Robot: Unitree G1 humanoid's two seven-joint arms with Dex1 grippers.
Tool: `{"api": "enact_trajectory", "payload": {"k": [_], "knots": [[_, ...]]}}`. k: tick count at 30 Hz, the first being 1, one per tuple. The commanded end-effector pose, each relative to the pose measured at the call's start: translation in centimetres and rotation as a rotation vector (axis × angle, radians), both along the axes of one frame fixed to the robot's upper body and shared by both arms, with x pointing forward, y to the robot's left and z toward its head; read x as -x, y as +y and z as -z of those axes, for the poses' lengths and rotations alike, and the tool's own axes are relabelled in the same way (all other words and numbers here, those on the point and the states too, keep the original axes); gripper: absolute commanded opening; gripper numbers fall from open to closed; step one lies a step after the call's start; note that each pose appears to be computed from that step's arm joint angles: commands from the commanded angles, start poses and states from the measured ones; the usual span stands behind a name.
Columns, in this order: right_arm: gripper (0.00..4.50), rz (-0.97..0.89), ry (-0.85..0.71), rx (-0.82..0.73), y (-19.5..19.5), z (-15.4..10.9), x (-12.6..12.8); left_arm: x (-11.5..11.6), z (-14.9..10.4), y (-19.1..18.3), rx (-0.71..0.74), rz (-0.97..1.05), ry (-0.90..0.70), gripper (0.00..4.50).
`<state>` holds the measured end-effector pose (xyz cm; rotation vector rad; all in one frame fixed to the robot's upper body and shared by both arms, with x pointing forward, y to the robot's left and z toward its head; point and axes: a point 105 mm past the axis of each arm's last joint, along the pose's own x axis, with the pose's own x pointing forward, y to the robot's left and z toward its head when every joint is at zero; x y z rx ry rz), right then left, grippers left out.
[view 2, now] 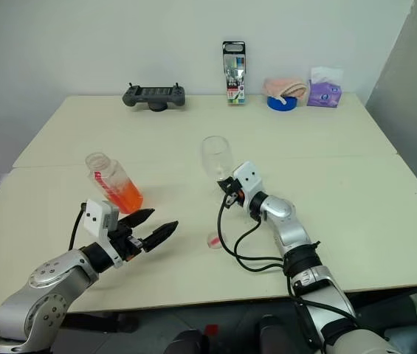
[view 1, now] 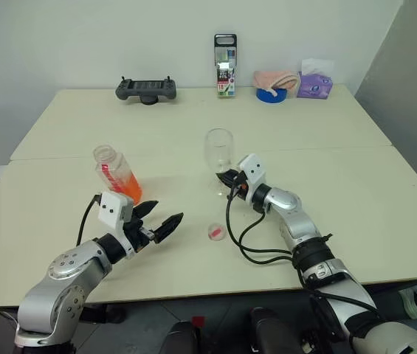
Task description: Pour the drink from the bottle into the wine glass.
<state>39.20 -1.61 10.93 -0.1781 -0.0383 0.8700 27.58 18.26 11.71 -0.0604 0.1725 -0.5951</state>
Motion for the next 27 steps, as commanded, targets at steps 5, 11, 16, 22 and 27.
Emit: {"api": "enact_trajectory", "payload": {"k": [5,11,16,22,27], "knots": [[3.02,-0.021,0.120,0.103,-0.1,3.8,0.9,-0.1,-0.5,-0.3,-0.024,0.018,-0.043,4.50],[4.45,-0.044,0.103,0.119,-0.3,3.1,1.1,-0.2,-0.6,0.2,-0.023,-0.004,-0.048,4.50],[4.45,-0.065,0.072,0.149,-3.6,1.1,2.4,-1.2,-1.1,3.4,-0.033,-0.222,-0.134,4.50],[4.45,-0.087,0.039,0.145,-9.1,-3.2,6.1,-0.7,-1.1,6.4,-0.165,-0.553,-0.316,4.50],[4.45,-0.108,0.014,0.157,-12.8,-9.2,7.7,-1.0,-1.0,7.5,-0.164,-0.657,-0.350,4.50]]}}
